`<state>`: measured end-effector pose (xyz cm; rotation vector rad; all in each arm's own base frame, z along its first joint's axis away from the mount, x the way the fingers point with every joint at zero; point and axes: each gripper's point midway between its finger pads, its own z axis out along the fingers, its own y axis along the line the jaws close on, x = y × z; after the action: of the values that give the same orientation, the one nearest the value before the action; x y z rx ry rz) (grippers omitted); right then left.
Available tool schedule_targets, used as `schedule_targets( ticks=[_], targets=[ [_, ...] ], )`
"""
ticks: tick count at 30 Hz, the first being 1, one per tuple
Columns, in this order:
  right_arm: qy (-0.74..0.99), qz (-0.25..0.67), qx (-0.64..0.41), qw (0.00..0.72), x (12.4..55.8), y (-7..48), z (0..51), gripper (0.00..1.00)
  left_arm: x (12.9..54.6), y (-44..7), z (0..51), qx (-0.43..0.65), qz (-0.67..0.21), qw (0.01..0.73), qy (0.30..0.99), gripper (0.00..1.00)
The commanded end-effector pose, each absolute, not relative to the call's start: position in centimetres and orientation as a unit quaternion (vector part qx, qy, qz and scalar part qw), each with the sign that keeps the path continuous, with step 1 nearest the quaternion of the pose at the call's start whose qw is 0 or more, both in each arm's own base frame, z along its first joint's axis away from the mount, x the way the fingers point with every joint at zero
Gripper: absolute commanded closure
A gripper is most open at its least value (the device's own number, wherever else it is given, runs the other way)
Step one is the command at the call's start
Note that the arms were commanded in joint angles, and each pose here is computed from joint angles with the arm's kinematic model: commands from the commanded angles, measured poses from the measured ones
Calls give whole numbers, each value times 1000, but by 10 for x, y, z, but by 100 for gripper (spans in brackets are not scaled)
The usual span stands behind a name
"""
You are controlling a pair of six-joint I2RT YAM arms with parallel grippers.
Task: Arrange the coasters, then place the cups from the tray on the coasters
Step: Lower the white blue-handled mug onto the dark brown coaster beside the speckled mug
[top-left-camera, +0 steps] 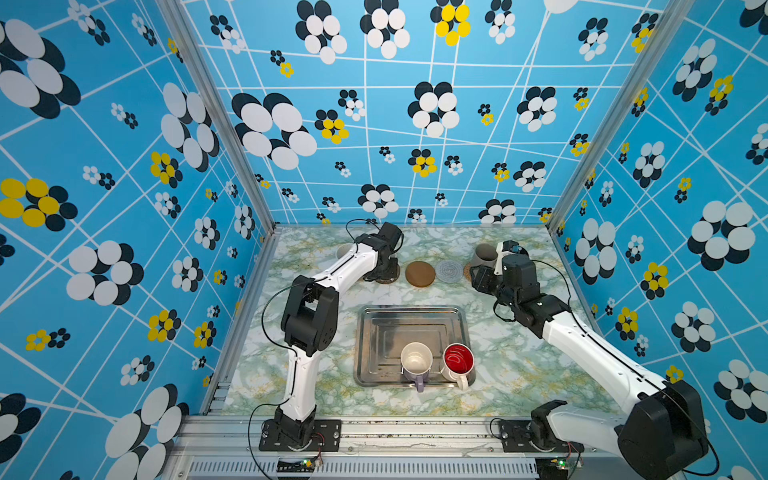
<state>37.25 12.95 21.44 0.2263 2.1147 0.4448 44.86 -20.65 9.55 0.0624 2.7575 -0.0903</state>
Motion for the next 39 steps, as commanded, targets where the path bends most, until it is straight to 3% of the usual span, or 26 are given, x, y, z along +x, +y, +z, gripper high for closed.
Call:
schedule_targets(
  ticks=[1, 39],
  targets=[
    [863, 177, 84, 466, 371, 127, 218, 46, 471, -212, 119, 13, -51, 233, 971, 100],
    [865, 175, 84, 462, 370, 123, 215, 45, 475, -207, 100, 9, -23, 205, 979, 100]
  ],
)
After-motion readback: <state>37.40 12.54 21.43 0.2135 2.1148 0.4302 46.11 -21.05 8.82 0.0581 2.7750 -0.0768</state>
